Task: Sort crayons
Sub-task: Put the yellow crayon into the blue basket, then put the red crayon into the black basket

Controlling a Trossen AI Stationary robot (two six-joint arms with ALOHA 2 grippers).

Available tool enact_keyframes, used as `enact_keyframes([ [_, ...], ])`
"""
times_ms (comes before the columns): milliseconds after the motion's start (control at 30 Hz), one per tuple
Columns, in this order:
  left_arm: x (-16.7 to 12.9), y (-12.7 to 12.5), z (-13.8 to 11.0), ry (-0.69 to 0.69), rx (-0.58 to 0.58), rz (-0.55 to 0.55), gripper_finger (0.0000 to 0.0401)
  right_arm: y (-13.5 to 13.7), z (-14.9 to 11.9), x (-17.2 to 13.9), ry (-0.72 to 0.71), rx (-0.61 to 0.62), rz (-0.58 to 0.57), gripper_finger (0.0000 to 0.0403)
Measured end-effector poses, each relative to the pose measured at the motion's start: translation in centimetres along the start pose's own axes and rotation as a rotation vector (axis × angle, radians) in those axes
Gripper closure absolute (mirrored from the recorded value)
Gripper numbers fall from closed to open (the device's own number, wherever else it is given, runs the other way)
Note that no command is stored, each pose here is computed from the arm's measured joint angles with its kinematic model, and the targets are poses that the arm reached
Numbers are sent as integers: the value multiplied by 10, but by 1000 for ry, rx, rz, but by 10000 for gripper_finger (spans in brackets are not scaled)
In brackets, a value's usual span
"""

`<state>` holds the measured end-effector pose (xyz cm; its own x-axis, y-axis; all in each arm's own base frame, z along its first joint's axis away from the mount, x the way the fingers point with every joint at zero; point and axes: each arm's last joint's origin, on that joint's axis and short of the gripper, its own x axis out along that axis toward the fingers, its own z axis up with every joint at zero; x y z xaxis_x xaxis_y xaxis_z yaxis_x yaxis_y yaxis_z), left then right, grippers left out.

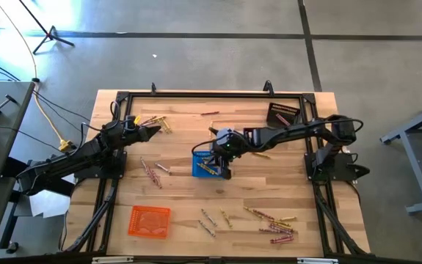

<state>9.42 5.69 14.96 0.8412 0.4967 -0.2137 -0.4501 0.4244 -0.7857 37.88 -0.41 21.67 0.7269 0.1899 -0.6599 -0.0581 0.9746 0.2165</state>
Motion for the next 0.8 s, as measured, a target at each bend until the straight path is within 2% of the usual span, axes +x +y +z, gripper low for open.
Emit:
enact_keyframes([
  [167,0,0,0,0,0,0,300,-3,0,-4,8,11,-16,324],
  [300,0,0,0,1,0,0,300,-2,-2,-6,36,36,-18,305],
  [600,0,0,0,1,0,0,300,-8,-10,-41,182,249,-71,314],
  [800,0,0,0,1,0,0,300,-9,-31,-84,421,409,-154,323],
])
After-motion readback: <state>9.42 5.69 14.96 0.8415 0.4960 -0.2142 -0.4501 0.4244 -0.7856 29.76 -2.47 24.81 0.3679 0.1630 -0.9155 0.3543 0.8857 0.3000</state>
